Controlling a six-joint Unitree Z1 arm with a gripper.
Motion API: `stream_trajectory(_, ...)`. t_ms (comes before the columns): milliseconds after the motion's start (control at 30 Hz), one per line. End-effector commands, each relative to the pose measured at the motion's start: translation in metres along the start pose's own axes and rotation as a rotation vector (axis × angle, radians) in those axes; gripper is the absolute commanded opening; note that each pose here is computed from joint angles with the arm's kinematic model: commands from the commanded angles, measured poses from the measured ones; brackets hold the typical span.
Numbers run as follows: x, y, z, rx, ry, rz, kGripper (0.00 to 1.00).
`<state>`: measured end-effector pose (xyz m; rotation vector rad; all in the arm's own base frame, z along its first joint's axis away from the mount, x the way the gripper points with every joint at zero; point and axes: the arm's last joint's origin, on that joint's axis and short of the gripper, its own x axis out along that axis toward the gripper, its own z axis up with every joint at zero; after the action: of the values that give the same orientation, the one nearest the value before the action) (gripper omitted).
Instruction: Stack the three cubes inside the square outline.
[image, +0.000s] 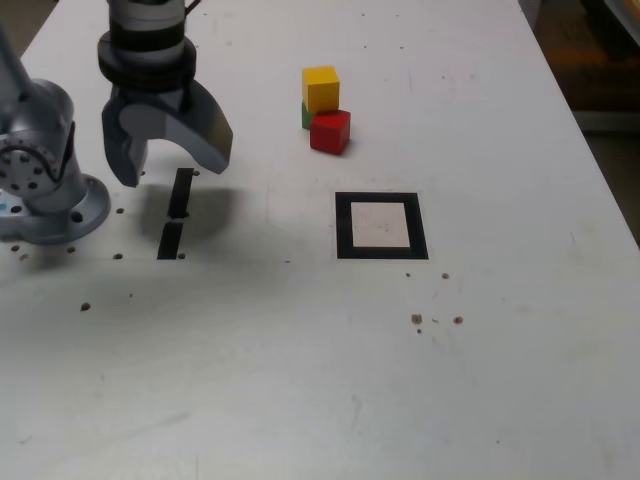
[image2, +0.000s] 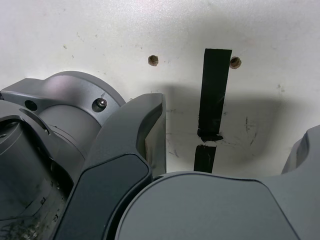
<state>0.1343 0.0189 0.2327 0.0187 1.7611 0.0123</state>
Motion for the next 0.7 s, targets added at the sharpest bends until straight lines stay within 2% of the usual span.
stream_trajectory(0,0.000,0.000,0.001,-0.003,0.003,0.001,0.94)
stream_trajectory(167,0.003,0.001,0.002,-0.002,0.022,0.004,0.94)
stream_trajectory(300,-0.006,0.002,0.008,-0.002,0.018,0.014,0.94)
stream_trajectory(433,-0.036,0.007,0.019,0.001,0.001,0.053,0.94)
stream_trajectory(533,-0.067,0.012,0.033,0.019,0.003,0.092,0.94)
stream_trajectory(667,-0.102,0.024,0.051,0.047,0.004,0.115,0.94)
